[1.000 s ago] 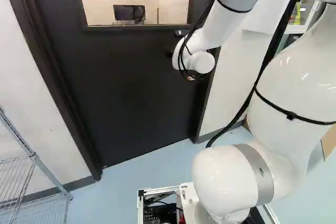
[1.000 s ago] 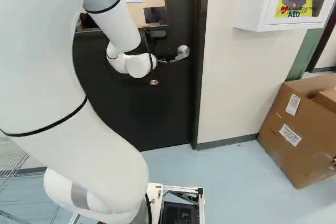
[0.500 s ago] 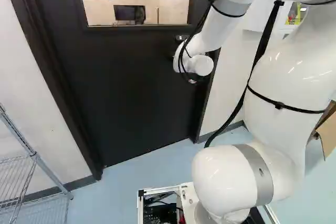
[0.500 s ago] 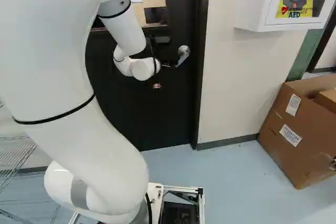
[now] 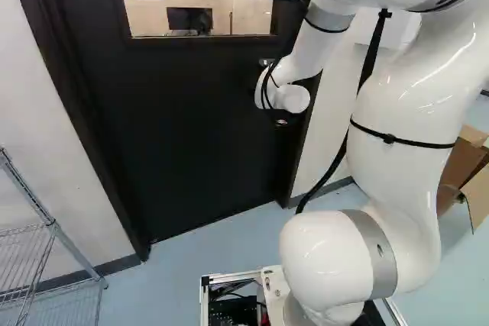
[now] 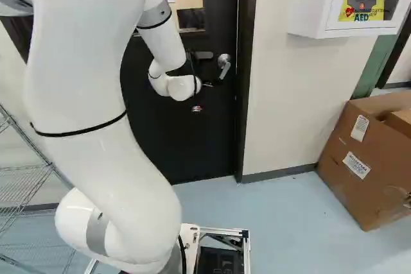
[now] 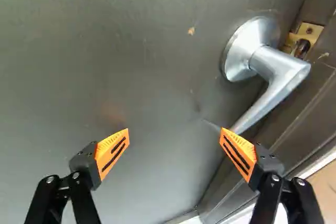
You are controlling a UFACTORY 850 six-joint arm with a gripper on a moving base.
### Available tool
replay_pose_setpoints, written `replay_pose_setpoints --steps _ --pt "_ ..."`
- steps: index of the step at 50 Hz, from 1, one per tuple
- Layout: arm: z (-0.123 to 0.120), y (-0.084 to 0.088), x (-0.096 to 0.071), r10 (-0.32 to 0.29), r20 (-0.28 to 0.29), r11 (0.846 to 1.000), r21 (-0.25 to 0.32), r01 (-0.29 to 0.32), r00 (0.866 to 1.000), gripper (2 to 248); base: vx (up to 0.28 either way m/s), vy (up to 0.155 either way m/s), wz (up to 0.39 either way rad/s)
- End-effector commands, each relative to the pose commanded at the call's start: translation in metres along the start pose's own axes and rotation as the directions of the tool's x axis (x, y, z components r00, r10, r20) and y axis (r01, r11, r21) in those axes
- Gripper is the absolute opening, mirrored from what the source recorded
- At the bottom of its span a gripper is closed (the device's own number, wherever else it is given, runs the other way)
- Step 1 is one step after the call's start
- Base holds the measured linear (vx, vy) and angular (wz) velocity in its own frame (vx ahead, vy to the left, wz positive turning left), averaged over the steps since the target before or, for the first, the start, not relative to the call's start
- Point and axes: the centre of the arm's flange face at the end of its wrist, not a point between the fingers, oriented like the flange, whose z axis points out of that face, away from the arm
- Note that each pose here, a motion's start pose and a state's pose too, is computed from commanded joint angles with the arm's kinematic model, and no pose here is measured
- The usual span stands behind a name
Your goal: Open the door and move inside
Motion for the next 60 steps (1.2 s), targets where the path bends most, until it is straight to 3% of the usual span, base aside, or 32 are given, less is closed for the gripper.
replay_pose_setpoints --steps 27,60 --pt "0.005 -0.001 0.000 0.006 0.002 1.000 -0.003 -0.006 1.000 247 0.000 0.000 0.000" --pt "0.052 -0.021 0.011 0.150 -0.021 0.984 -0.094 -0.151 0.989 247 0.000 0.000 0.000"
